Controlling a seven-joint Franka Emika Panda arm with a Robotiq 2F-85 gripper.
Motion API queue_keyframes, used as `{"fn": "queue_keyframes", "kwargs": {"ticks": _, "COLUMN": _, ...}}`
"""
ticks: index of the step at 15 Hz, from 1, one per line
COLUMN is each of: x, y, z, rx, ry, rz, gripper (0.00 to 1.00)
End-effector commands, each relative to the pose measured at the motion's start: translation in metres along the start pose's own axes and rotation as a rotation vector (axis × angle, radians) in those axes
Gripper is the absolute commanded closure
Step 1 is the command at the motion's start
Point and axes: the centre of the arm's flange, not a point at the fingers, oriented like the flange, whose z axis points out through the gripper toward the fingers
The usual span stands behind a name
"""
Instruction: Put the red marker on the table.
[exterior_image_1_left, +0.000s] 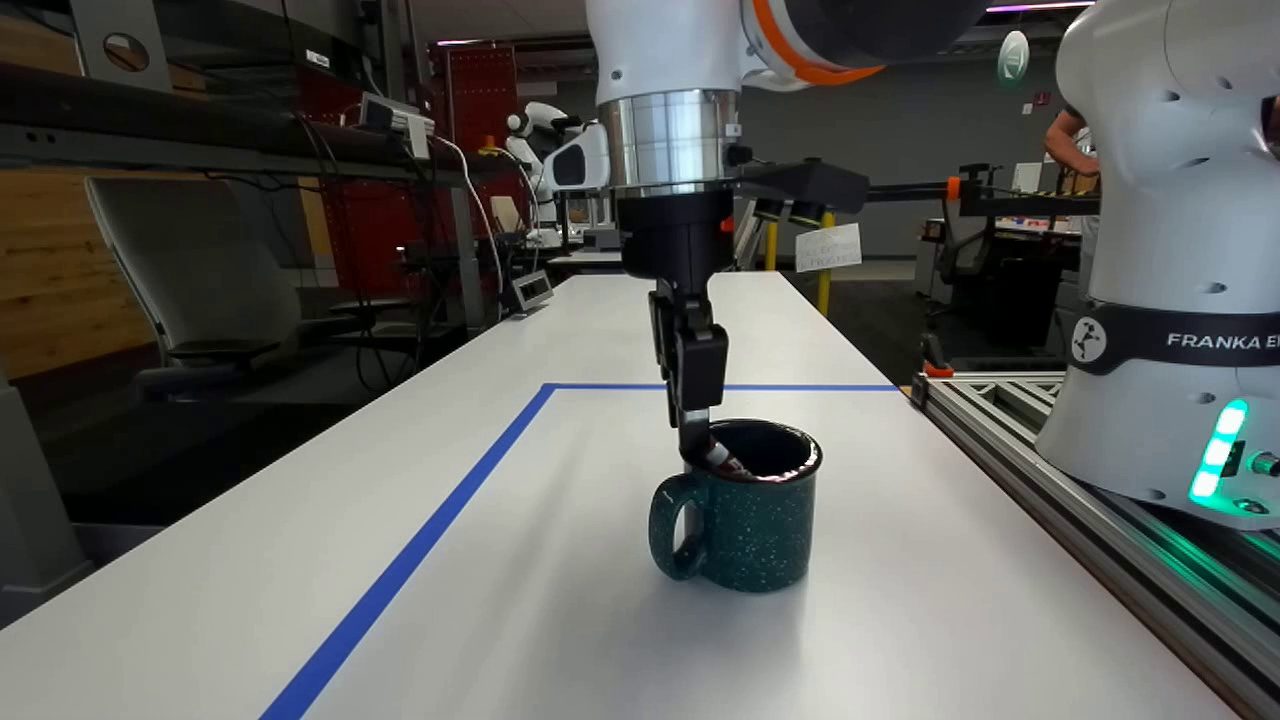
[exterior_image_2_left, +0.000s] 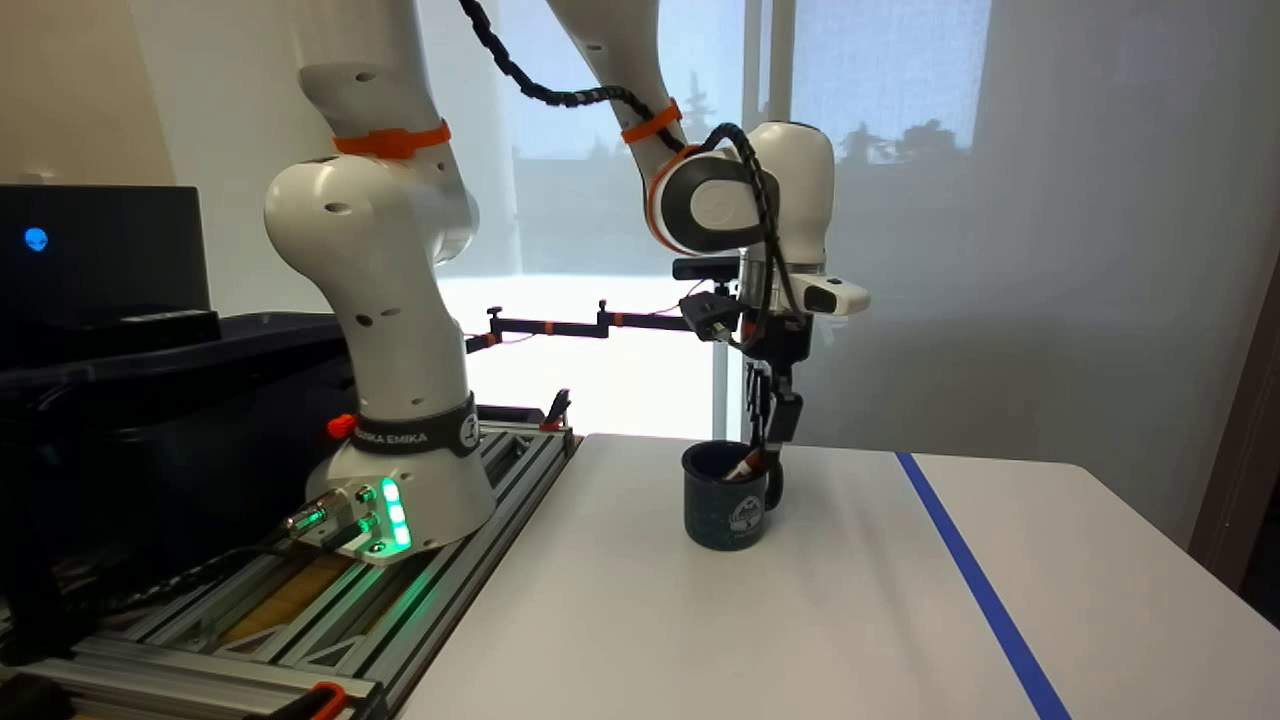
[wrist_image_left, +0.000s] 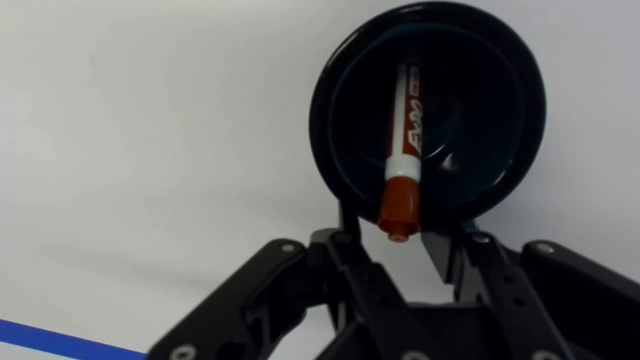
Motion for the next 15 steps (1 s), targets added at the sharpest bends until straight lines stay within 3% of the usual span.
{"fn": "queue_keyframes", "kwargs": {"ticks": 1, "x": -0.0483, "y": -0.0040, "z": -0.0051, "rx": -0.019, "ry": 0.012, "rz": 0.010, "gripper": 0.61}}
{"fn": "queue_keyframes", "kwargs": {"ticks": 5, "x": -0.0481, "y": -0.0052, "z": -0.0061, "rx": -0.019, "ry": 0.015, "rz": 0.016, "gripper": 0.70}}
{"fn": "queue_keyframes", "kwargs": {"ticks": 6, "x": -0.0481, "y": -0.0055, "z": -0.0064, "rx": -0.019, "ry": 0.015, "rz": 0.018, "gripper": 0.77}}
{"fn": "queue_keyframes", "kwargs": {"ticks": 8, "x": -0.0479, "y": -0.0062, "z": -0.0068, "rx": -0.020, "ry": 0.017, "rz": 0.016, "gripper": 0.79}}
{"fn": "queue_keyframes", "kwargs": {"ticks": 11, "x": -0.0475, "y": -0.0069, "z": -0.0078, "rx": -0.019, "ry": 0.018, "rz": 0.017, "gripper": 0.97}}
{"fn": "queue_keyframes", "kwargs": {"ticks": 15, "x": -0.0472, "y": -0.0058, "z": -0.0083, "rx": -0.014, "ry": 0.008, "rz": 0.021, "gripper": 0.95}}
